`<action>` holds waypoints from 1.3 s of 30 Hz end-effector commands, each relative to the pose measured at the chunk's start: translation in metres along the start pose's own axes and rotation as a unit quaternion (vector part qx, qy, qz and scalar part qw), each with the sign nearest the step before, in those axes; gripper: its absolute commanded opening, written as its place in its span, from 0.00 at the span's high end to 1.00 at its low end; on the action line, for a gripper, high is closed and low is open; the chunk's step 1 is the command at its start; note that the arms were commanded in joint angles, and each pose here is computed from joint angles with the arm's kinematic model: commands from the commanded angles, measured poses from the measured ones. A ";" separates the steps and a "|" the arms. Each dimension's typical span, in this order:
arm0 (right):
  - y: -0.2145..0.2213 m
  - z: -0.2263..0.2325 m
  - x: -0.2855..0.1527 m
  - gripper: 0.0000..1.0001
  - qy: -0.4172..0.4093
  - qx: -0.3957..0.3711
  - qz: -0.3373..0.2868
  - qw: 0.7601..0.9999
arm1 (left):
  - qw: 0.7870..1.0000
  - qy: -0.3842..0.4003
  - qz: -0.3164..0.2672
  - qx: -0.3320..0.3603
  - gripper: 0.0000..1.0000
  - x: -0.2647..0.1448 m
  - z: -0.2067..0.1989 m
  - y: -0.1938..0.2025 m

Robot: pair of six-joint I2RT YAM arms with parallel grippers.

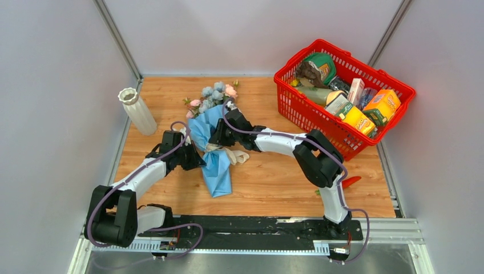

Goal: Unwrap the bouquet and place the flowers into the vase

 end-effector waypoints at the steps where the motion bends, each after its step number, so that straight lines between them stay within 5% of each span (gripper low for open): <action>1: -0.007 0.006 -0.013 0.85 0.007 -0.008 -0.025 1.000 | 1.000 0.012 -0.011 0.006 1.00 0.001 -0.004 -0.006; 3: -0.011 0.005 -0.019 1.00 0.022 -0.011 -0.034 0.999 | 1.000 0.008 -0.012 0.005 1.00 0.000 -0.004 -0.007; 23: -0.078 0.054 -0.099 1.00 0.016 -0.090 -0.187 0.978 | 1.000 -0.020 -0.017 -0.010 1.00 0.001 0.005 -0.002; 39: -0.151 0.083 -0.300 1.00 0.097 -0.112 -0.459 0.876 | 0.999 -0.012 -0.033 -0.023 1.00 -0.001 0.005 0.000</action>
Point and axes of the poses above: each gripper's point midway between its finger pads, its own x axis out along the fingers, its own z axis along the line the jaws close on, y = z × x, the point moved 7 cm from there along -x, back along the fingers, and after that the axes turned 3 degrees about -x, right-handed, at the moved point
